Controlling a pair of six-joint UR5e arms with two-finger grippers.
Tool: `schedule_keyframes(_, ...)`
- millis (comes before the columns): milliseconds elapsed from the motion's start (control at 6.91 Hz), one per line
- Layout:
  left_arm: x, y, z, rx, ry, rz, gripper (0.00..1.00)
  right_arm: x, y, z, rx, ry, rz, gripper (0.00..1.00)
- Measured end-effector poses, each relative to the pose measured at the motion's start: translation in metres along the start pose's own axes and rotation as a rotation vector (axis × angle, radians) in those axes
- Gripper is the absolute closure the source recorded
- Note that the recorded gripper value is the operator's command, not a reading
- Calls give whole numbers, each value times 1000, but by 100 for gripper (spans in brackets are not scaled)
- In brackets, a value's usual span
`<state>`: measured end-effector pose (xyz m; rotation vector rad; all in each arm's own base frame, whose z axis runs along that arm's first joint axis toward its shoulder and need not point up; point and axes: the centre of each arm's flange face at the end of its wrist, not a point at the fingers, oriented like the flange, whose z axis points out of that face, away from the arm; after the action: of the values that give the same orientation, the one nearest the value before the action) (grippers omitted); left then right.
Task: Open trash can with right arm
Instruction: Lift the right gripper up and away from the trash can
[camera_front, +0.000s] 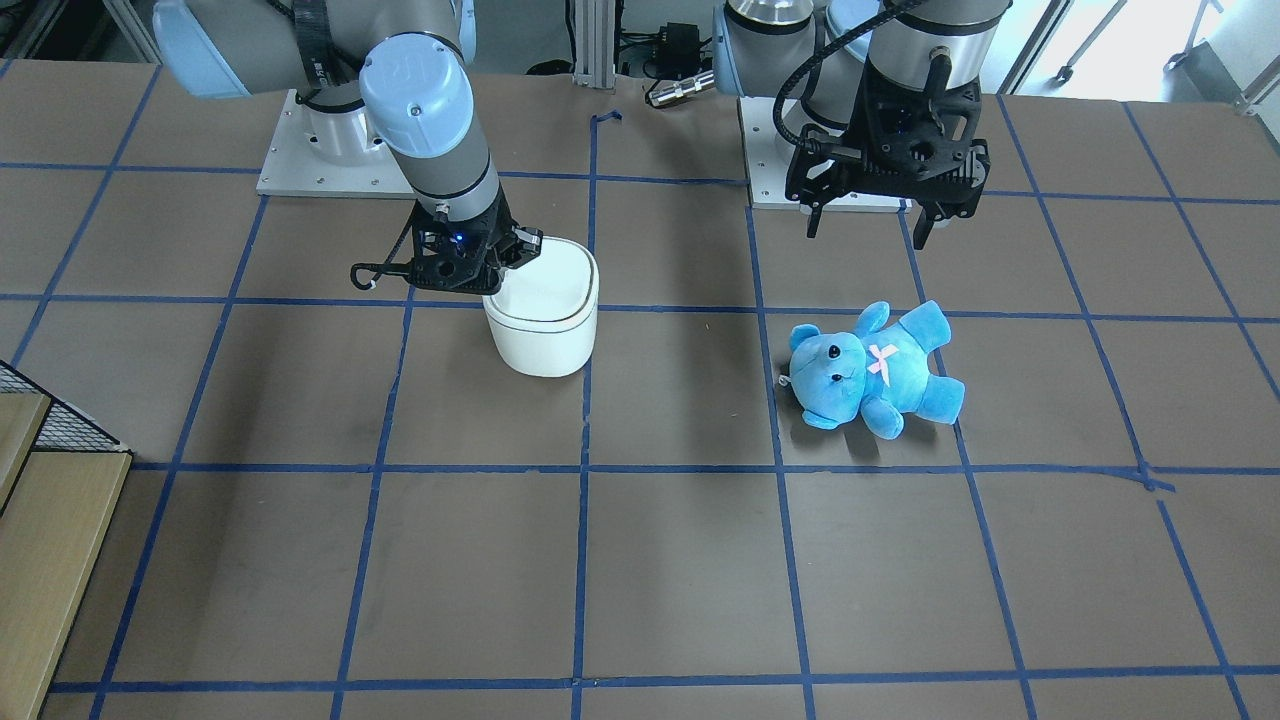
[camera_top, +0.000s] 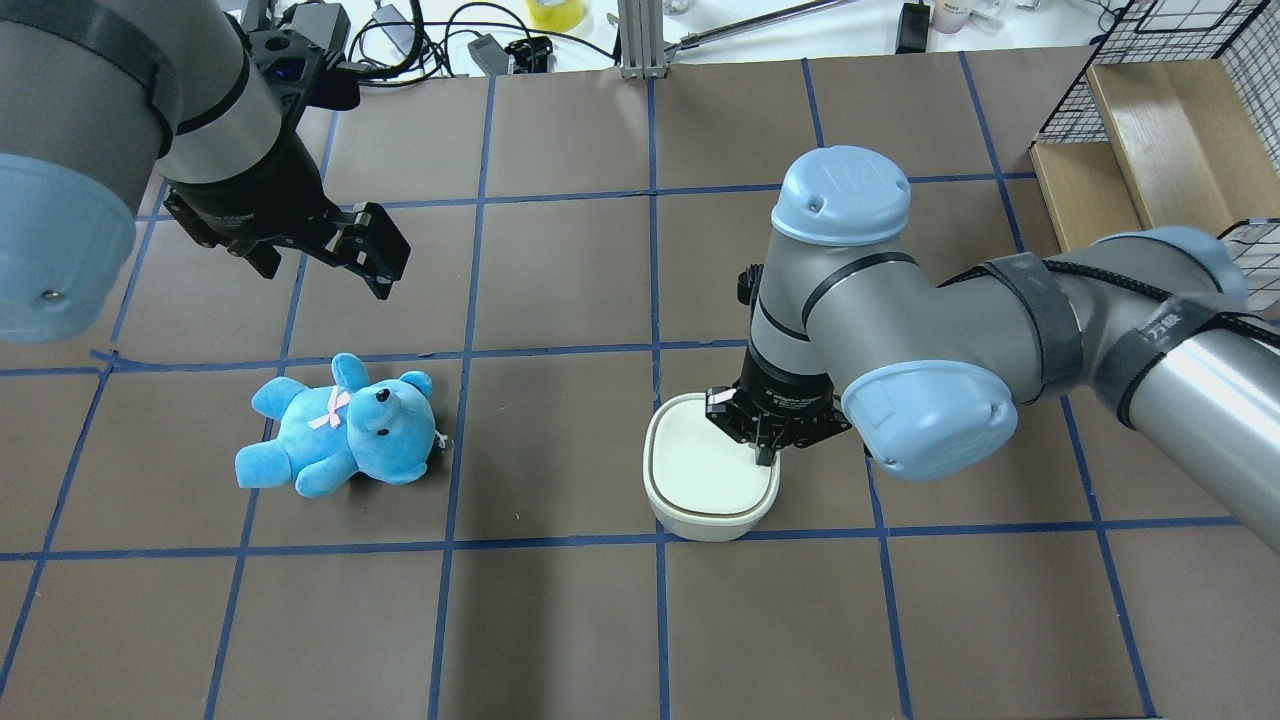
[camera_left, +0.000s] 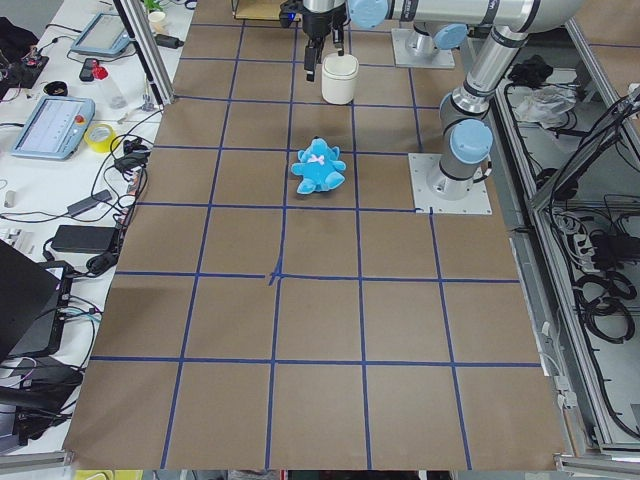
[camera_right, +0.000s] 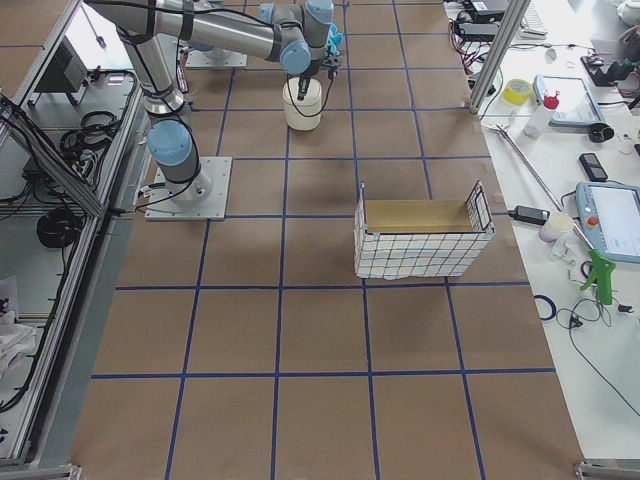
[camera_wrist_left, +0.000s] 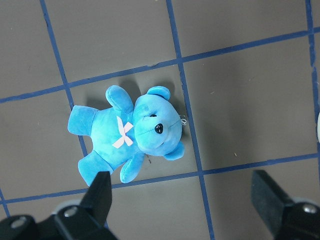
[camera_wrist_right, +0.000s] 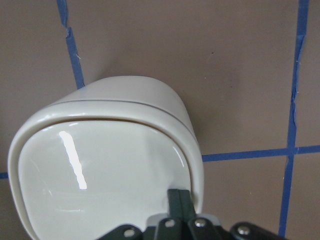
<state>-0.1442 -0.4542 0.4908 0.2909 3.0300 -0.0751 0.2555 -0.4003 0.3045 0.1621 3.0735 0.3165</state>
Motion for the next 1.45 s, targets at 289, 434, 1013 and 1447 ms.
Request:
schedule_keyframes(289,0,0,0,0,0,0,0,0,-1,2,-4,1,5,100)
schedule_keyframes(434,0,0,0,0,0,0,0,-1,-3,-2,6,-1,7,69)
schedule_keyframes(1013,0,0,0,0,0,0,0,-9,-26,-89,176,-27,45,0)
schedule_keyframes(1447,0,0,0,0,0,0,0,20,-46,-135,261,5,3,0)
